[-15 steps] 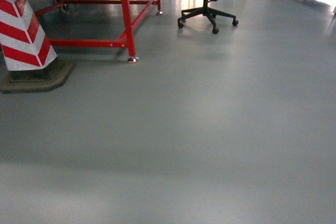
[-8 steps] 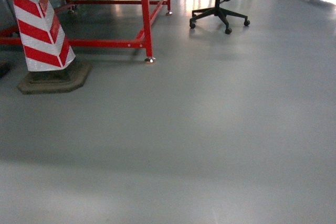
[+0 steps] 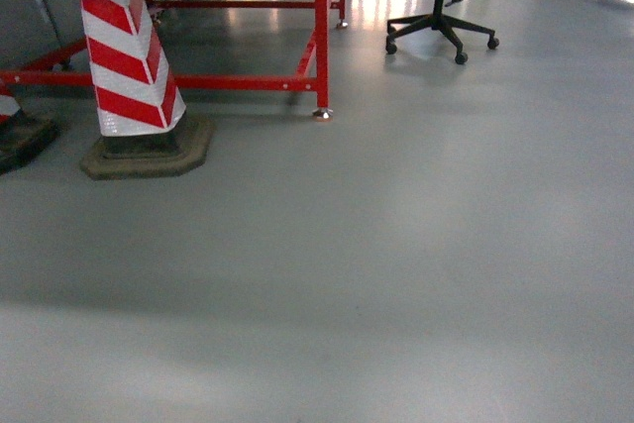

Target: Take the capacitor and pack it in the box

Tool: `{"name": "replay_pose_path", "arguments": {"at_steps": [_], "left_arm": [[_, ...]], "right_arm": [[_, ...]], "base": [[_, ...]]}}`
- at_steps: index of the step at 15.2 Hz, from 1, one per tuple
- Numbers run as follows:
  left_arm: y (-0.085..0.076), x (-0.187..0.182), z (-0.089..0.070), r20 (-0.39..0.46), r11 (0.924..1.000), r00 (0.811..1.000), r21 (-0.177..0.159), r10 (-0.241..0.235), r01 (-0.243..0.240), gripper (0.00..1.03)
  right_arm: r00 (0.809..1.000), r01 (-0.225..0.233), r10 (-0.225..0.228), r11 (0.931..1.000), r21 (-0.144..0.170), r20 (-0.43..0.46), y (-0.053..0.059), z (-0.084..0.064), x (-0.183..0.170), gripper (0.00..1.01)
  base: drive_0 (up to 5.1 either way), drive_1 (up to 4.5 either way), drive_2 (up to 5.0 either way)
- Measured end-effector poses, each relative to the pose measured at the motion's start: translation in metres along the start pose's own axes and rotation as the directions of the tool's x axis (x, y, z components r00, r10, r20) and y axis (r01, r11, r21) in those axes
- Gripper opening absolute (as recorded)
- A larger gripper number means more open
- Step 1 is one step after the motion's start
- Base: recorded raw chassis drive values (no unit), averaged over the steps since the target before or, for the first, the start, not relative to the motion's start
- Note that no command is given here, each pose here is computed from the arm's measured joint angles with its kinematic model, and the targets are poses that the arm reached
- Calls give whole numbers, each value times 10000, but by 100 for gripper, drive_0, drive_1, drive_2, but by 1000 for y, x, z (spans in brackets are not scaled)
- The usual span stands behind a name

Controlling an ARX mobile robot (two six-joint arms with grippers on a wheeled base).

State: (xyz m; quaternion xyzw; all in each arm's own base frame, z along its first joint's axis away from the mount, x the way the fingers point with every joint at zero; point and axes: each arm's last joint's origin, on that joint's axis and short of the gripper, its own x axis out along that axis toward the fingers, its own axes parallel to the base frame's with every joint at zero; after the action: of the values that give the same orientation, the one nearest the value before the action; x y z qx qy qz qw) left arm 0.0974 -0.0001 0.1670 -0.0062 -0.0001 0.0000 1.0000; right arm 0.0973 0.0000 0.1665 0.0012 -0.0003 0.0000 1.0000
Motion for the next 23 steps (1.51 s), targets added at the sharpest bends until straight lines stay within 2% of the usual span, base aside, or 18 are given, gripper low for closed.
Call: {"name": "replay_pose_path", "arguments": {"at_steps": [23], "left_arm": [[0,0,0,-19,10000,10000,19,-4,4,44]], "right_arm": [[10000,4,-4,10000,0,11,0,0,0,98]], "base": [[-507,238,238]]}}
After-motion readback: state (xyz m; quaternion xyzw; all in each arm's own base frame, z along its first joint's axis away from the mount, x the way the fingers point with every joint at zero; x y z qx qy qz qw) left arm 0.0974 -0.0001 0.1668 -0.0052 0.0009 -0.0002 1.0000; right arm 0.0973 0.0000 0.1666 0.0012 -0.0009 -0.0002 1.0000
